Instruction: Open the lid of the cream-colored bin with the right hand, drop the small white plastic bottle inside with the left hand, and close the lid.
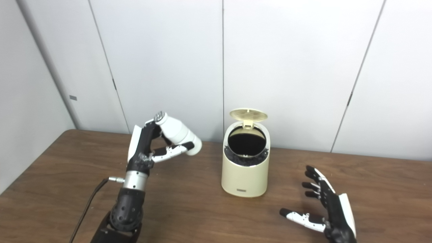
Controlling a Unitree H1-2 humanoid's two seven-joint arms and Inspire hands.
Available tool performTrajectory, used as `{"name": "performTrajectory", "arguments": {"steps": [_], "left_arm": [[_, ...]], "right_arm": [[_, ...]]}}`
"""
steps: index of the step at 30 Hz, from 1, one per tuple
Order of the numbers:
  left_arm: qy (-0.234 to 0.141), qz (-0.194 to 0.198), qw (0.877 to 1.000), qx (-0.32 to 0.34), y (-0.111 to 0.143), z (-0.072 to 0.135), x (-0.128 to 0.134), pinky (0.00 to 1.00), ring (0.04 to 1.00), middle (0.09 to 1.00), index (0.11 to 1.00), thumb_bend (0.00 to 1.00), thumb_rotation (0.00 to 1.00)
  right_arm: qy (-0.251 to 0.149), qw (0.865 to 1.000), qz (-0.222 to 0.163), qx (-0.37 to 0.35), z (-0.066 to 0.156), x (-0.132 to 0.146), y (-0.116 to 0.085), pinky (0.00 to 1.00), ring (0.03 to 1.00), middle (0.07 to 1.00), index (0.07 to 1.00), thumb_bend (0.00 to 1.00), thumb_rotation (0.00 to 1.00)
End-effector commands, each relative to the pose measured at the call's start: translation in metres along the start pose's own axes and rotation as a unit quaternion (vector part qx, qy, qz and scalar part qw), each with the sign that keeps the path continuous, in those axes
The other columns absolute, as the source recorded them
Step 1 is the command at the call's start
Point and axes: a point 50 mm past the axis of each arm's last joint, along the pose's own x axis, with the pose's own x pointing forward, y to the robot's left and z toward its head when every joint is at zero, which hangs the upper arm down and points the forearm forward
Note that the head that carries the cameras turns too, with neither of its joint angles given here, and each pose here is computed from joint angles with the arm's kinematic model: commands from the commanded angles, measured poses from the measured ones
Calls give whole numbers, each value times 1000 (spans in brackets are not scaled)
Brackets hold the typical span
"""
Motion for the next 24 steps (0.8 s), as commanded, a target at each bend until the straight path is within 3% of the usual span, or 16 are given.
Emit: {"name": "performTrajectory", "arguments": {"steps": [1, 14, 24], "left_arm": [[-55, 1, 999, 3, 6, 27, 25, 316, 415, 469, 519, 503, 0], [-111, -20, 993, 21, -6, 69, 59, 322, 415, 469, 521, 503, 0], [-142, -44, 989, 12, -28, 66, 66, 315, 414, 471, 520, 503, 0]], "right_arm": [[-51, 999, -15, 1, 17, 13, -1, 697, 766, 854, 859, 787, 109], [-56, 998, -19, 13, 18, 15, 9, 700, 773, 865, 856, 811, 198], [-58, 998, -30, 12, 24, 14, 14, 691, 769, 864, 855, 798, 185]]}}
